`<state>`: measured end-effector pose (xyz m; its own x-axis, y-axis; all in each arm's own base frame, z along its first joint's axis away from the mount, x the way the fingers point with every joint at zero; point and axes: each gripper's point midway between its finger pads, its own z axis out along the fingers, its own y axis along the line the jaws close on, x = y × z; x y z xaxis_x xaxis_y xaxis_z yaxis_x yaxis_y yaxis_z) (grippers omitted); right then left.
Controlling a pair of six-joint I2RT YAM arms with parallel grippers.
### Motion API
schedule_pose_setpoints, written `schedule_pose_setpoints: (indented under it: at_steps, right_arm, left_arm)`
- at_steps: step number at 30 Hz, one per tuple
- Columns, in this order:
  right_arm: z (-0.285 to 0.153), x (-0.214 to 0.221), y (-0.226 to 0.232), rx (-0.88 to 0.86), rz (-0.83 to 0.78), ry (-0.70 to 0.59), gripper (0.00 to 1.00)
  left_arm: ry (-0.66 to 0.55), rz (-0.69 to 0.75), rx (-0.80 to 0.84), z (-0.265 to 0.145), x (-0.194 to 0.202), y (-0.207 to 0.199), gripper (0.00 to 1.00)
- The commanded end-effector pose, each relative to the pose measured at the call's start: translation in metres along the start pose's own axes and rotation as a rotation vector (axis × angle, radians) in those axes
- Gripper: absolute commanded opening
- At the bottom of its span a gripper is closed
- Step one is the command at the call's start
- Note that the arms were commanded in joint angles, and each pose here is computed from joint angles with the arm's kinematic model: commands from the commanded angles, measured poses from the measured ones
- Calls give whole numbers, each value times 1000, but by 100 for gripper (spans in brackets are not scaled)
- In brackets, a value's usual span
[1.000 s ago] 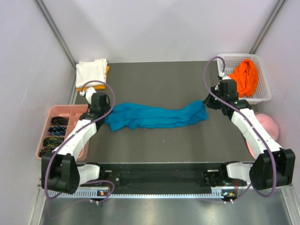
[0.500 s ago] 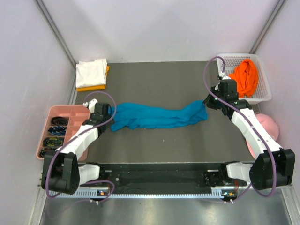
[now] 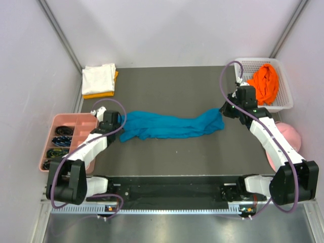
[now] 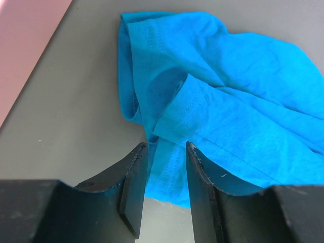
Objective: Fold and stack the t-shirts
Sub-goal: Flatten out the tshirt
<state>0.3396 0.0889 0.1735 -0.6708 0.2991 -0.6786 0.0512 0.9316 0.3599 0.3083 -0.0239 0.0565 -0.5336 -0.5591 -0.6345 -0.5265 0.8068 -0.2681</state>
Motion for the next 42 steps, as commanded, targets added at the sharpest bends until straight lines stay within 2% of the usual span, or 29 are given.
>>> schedule_pose_setpoints:
  at_steps: [1, 26, 29, 33, 34, 37, 42]
  right_arm:
    - [0, -9, 4, -11, -11, -31, 0]
    - [0, -8, 2, -5, -14, -26, 0]
    - [0, -8, 2, -3, -15, -25, 0]
    - [-1, -9, 2, 0, -16, -26, 0]
    - [-1, -9, 1, 1, -15, -27, 0]
    - [-1, -8, 2, 1, -16, -25, 0]
    - [0, -8, 2, -3, -12, -25, 0]
  left_arm:
    - [-33, -10, 2, 6, -4, -1, 42]
    - [-62, -3, -29, 22, -10, 3, 42]
    - [-63, -6, -31, 24, -11, 3, 36]
    - [-67, -8, -30, 25, -14, 1, 19]
    - [-67, -6, -30, 26, -15, 0, 10]
    - [-76, -4, -28, 25, -20, -2, 0]
    - [-93, 10, -29, 17, -30, -4, 0]
